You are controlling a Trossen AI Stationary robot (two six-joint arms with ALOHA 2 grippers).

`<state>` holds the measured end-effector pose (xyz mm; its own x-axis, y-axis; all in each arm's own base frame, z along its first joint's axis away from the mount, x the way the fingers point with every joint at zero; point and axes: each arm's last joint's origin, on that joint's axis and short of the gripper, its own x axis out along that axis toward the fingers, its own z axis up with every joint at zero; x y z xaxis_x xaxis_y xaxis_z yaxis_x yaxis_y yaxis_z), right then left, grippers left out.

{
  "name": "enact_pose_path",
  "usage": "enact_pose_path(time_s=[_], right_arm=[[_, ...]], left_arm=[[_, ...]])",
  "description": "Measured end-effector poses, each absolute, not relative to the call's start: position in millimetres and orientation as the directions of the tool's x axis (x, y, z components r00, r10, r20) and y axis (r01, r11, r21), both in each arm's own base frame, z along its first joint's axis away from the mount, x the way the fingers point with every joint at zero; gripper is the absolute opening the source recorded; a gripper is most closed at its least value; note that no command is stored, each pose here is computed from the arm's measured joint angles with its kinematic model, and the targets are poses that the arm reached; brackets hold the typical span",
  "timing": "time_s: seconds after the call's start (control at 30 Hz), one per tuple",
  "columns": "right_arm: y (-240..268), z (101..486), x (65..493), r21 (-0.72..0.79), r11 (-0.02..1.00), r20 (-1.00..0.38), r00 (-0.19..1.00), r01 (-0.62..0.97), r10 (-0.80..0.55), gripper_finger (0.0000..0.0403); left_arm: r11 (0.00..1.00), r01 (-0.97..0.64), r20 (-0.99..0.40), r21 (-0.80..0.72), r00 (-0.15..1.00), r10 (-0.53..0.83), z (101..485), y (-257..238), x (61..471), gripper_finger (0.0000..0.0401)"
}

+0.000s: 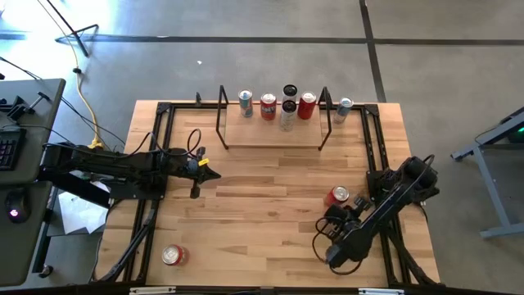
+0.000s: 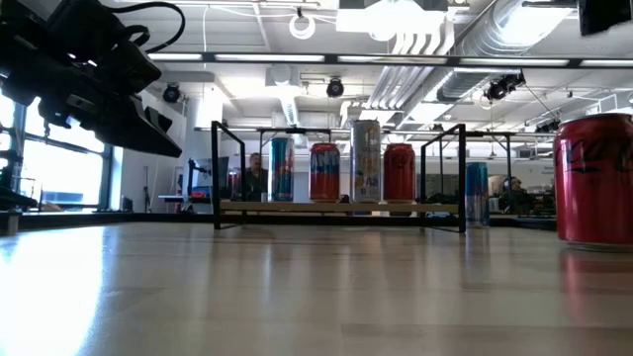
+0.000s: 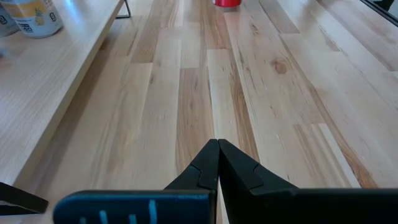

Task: Place canned beverage on shelf
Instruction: Put the red-black soda can on the shelf aligned with the other red-black soda can

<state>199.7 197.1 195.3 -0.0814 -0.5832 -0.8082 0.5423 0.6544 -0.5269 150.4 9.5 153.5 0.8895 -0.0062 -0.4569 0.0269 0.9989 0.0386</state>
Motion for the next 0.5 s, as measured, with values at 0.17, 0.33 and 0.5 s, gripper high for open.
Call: enact_pose_path(time_s=[0.17, 0.33, 0.5], right_arm=[[211, 220, 194, -0.338, 0.739, -0.872, 0.101, 0.582, -0.478, 0.0], [224, 216, 182, -0.222, 0.76, -0.89, 0.192, 0.611, -0.415, 0.0], [231, 193, 168, -0.16, 0.766, -0.882, 0.258, 0.623, -0.395, 0.0]], left_arm=[[0.999, 0.004, -0.457, 0.05, 0.889, 0.019, 154, 10, 150, 0.0], [0.995, -0.053, -0.434, 0.083, 0.897, 0.084, 156, 12, 151, 0.0], [0.992, -0.056, -0.336, 0.11, 0.938, 0.09, 164, 13, 154, 0.0]])
